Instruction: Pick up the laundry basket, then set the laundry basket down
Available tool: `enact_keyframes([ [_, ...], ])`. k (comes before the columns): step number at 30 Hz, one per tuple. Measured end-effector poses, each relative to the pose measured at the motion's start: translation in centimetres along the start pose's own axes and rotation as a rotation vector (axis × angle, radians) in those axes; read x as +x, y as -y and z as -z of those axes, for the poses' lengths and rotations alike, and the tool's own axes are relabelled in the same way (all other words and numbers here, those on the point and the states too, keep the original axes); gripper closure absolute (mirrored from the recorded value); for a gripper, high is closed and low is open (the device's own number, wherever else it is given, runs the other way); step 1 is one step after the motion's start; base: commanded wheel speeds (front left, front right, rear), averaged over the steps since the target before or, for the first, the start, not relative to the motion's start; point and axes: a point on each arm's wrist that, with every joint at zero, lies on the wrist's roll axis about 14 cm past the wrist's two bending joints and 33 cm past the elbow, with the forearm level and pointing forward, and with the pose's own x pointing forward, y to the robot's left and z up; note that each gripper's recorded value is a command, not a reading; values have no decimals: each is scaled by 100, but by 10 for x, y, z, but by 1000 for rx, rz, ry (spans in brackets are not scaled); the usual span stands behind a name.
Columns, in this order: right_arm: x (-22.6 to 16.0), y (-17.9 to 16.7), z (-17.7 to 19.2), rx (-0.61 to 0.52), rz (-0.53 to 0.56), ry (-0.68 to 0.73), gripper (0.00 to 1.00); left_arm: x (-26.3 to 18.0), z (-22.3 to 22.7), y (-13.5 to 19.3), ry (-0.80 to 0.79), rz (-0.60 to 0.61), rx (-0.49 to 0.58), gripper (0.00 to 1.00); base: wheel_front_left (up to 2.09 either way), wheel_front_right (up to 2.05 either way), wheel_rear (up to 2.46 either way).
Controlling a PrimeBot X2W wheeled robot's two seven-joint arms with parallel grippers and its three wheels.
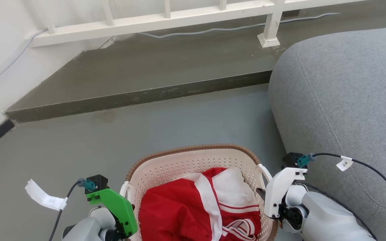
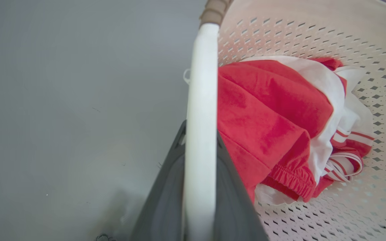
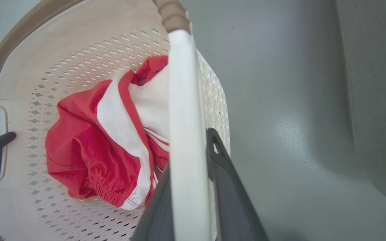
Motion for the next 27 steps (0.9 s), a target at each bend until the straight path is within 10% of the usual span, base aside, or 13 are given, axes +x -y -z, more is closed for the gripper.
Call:
enact_keyframes([
  [27,1,-2,4,-17,-2,-25,100,1,2,0,-14,-8,-17,100,0,0,0],
])
